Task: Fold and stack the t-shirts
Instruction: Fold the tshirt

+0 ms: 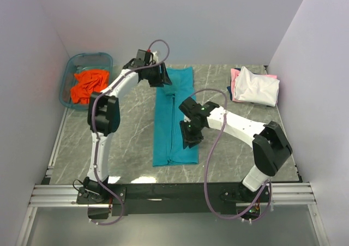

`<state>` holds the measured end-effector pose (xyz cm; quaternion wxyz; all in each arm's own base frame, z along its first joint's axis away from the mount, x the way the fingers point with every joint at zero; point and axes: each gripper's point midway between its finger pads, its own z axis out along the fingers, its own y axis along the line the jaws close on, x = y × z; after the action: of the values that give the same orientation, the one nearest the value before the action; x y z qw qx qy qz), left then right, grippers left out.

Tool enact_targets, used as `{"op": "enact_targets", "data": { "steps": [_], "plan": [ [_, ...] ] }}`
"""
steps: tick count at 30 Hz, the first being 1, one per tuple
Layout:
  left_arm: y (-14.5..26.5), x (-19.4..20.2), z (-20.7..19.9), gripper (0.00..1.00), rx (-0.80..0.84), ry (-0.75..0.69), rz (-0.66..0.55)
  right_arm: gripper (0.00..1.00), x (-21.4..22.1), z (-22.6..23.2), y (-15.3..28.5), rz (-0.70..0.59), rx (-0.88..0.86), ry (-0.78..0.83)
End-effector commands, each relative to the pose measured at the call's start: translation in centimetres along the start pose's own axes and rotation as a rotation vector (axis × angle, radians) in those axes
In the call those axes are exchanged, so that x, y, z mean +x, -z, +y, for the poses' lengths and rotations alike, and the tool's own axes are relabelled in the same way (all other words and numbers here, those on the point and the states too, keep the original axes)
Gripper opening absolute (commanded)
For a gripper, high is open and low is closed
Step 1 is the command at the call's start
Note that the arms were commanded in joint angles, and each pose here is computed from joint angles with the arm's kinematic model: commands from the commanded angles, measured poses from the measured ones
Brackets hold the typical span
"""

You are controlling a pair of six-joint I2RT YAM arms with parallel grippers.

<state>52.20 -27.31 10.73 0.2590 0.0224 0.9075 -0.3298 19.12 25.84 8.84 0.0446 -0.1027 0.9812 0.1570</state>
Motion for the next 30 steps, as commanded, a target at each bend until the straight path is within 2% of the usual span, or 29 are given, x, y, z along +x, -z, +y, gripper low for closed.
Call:
{"op": "enact_targets", "data": {
  "steps": [1, 7, 11, 17, 23, 30],
  "plan": [
    [6.1, -3.5, -5.0, 0.62, 0.066, -0.095, -0.130, 0.38, 1.6, -3.0, -0.6, 0.024, 0.073, -0.025],
    [9.5, 1.3, -3.5, 0.61, -0.034, -0.101, -0.063, 0.44, 2.8, -4.0, -2.6, 0.070, 0.086, -0.027],
    [11.7, 6.8, -1.4, 0.61, -0.134, -0.086, 0.028, 0.45, 3.5, -4.7, -3.5, 0.098, 0.106, -0.043],
    [14.6, 14.5, 1.5, 0.60, -0.238, -0.006, 0.102, 0.44, 4.1, -5.4, -4.3, 0.132, 0.137, -0.061],
    [16.5, 19.9, 2.1, 0.60, -0.245, 0.061, 0.160, 0.42, 4.6, -5.9, -4.9, 0.152, 0.160, -0.070],
    [17.1, 25.1, 0.9, 0.58, -0.224, 0.110, 0.249, 0.36, 5.6, -6.6, -5.3, 0.184, 0.176, -0.077]
  ]
}}
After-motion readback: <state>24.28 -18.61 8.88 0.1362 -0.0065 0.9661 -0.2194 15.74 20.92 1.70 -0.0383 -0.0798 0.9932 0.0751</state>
